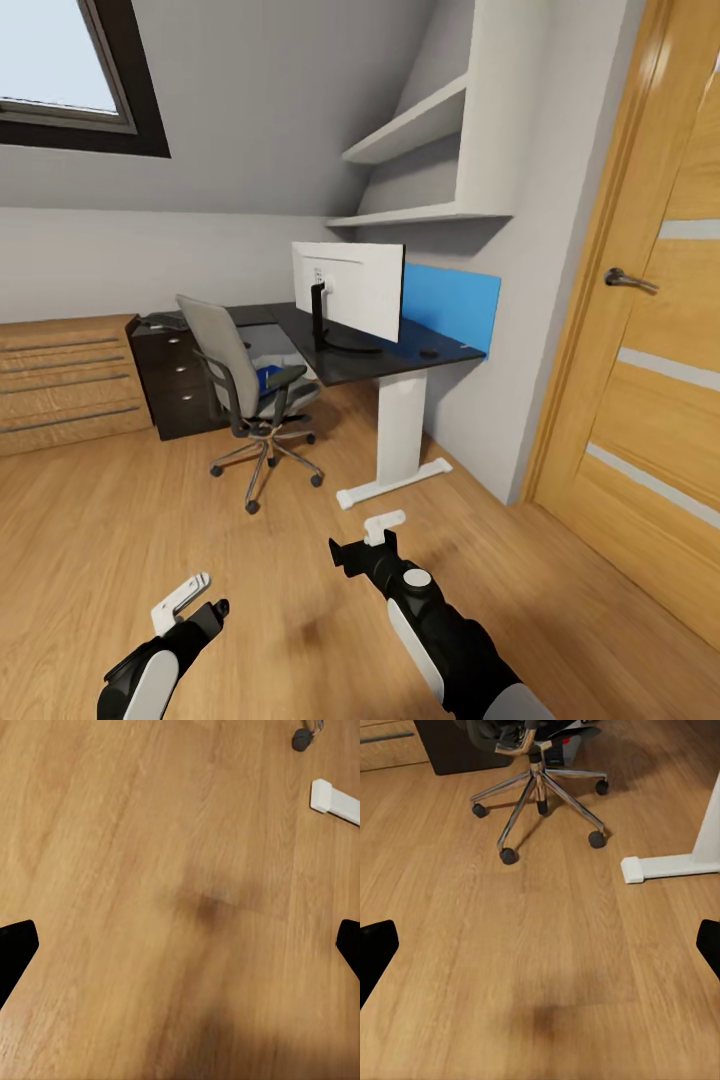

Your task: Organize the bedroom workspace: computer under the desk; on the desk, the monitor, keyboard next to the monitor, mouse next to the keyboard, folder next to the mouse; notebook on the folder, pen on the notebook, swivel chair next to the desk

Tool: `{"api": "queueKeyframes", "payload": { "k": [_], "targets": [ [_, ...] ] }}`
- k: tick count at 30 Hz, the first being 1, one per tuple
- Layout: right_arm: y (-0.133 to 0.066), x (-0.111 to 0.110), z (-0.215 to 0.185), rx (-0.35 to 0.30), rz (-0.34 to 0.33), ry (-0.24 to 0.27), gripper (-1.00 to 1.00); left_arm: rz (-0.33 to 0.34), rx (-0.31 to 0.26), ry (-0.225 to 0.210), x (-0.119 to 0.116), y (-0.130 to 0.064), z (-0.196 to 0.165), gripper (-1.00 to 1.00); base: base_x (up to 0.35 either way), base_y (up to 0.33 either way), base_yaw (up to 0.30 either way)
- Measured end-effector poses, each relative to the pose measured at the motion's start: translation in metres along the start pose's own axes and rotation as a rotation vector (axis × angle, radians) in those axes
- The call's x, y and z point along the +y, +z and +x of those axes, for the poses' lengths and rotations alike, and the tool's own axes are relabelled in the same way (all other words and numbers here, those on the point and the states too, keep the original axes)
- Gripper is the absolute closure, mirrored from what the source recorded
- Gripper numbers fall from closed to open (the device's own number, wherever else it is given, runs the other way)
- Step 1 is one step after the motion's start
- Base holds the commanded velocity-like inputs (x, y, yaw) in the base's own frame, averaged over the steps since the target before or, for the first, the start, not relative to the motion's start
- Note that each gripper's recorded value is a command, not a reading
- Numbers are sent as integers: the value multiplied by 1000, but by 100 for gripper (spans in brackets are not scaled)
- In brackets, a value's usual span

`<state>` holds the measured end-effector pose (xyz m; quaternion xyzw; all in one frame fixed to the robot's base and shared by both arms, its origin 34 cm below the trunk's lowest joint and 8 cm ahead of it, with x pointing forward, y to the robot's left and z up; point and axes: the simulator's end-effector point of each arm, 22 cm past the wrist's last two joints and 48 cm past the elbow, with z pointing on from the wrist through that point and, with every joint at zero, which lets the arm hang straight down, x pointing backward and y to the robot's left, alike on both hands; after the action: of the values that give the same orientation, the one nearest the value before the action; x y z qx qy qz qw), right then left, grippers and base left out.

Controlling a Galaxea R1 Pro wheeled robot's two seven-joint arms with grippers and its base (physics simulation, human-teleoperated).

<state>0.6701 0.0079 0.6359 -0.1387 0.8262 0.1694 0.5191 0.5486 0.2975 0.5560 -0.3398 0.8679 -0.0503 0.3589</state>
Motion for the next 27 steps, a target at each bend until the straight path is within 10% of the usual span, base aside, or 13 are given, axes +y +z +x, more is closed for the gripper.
{"api": "queueKeyframes", "payload": {
  "k": [27],
  "targets": [
    [0, -13, 3, -8, 59, -3, -100, -42, 63, 34, 18, 16, 34, -100, 44, 0, 160]
  ]
}}
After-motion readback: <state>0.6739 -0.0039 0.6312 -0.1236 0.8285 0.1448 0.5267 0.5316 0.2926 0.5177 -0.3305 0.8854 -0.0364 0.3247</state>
